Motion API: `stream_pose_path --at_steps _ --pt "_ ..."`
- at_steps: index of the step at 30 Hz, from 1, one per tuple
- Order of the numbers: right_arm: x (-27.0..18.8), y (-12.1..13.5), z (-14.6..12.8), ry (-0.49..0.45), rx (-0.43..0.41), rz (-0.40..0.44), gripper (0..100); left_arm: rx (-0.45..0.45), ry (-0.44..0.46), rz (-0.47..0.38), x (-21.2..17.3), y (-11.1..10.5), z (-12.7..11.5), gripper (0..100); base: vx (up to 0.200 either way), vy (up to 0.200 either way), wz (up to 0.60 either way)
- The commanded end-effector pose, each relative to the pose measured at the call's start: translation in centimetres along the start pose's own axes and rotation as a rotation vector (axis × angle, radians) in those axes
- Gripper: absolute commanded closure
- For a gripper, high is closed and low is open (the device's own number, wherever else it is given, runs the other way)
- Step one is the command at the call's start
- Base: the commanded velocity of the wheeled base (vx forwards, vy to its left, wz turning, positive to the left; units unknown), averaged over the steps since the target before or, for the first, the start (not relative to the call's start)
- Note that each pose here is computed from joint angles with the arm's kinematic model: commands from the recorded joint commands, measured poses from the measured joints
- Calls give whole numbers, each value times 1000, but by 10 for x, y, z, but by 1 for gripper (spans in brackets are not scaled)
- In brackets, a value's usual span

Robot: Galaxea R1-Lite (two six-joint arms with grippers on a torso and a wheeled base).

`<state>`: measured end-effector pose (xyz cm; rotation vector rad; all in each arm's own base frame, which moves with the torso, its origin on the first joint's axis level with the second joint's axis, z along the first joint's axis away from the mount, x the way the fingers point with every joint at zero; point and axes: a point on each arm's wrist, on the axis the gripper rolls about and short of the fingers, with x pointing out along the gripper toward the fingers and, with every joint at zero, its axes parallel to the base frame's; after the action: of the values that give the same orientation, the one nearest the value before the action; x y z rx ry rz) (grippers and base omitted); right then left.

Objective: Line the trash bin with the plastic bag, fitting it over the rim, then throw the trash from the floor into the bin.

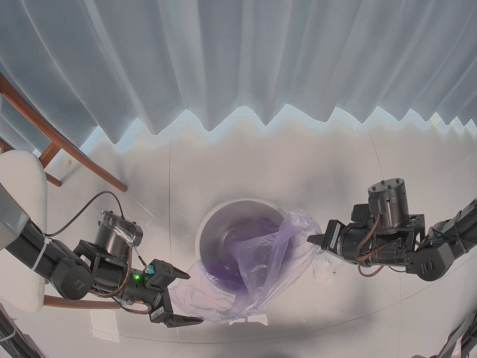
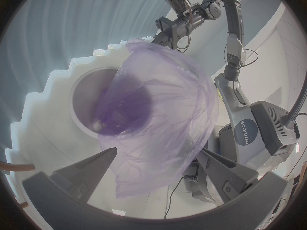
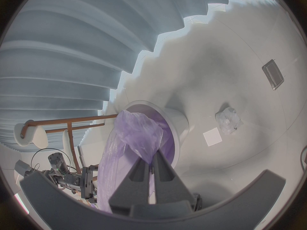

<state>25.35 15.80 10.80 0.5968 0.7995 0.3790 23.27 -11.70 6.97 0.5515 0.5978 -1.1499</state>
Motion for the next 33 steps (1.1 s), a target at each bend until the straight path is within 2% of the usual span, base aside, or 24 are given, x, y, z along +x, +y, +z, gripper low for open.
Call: stream_pose_path --at_steps 1,9,10,16,29,33 --pt "-2 1 1 -5 -1 4 100 -20 21 -11 10 6 -5 0 0 0 0" --pt "-5 1 7 -28 5 8 100 -40 38 -16 15 10 -10 0 0 0 0" --pt "-5 1 7 -28 5 8 100 -40 38 -16 15 10 -10 100 0 0 0" --pt "-17 4 8 -46 2 26 100 -60 33 -5 12 13 -11 100 0 0 0" --pt "-19 -5 -2 -11 4 -5 100 -36 -30 1 -8 5 -2 100 0 0 0" --pt "-18 -5 -2 -8 2 -7 100 -165 -40 -31 -12 -5 -6 100 0 0 0"
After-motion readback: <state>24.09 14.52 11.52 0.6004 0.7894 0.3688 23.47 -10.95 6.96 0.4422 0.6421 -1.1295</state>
